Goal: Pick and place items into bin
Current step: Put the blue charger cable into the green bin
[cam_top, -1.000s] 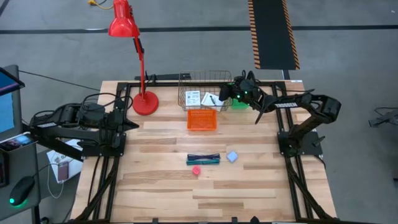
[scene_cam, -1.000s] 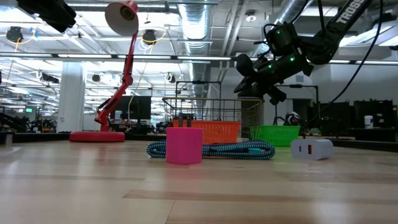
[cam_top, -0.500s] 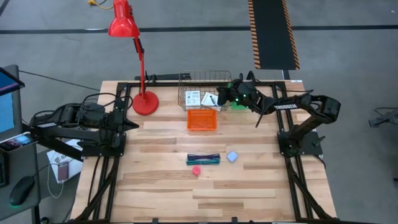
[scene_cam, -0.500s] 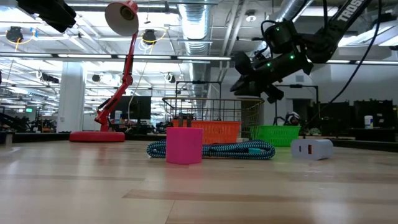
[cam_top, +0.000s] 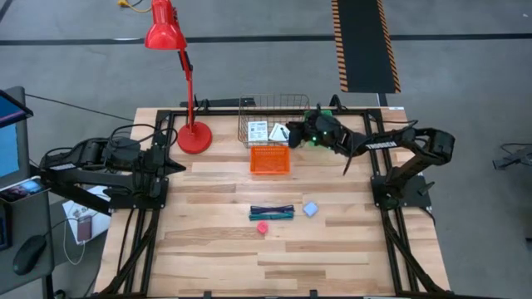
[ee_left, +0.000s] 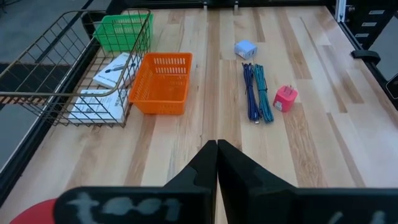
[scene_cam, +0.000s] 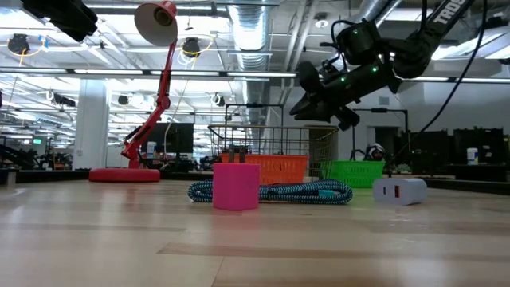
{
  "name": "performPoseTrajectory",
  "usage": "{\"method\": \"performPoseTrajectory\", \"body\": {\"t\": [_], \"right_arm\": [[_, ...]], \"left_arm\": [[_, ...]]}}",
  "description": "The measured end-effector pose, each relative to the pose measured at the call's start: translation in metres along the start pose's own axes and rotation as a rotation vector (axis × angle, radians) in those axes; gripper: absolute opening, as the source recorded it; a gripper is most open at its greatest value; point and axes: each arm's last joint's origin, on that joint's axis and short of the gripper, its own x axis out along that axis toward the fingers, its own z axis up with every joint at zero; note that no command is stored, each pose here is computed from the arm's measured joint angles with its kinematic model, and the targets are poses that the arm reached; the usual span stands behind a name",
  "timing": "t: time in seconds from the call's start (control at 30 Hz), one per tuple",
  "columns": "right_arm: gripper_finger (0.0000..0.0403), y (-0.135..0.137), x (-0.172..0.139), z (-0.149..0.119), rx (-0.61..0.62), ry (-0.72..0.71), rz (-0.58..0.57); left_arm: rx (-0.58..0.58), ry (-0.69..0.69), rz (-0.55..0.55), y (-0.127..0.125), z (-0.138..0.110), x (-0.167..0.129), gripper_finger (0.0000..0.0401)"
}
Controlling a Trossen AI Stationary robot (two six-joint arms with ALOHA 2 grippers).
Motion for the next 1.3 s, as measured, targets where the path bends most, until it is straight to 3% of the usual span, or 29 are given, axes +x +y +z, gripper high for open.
{"method": "performPoseTrajectory", "body": {"t": [0.73,0.9,1.07,1.3], "right_arm": [[0.0082,0.006,-0.001,-0.004,-0.033,0.021,0.02],[0.0082,0.007,-0.001,-0.004,0.058,0.031,0.043],[0.0082,0.016,-0.003,-0.007,-0.033,0.04,0.102],[0.0082,0.037,-0.009,-0.02,-0.27,0.067,0.176]], "left_arm": [[-0.006,0.0,0.0,0.0,0.0,0.0,0.0],[0.001,0.0,0.0,0.0,0.0,0.0,0.0],[-0.001,0.0,0.0,0.0,0.0,0.0,0.0],[-0.005,0.0,0.0,0.0,0.0,0.0,0.0]]}}
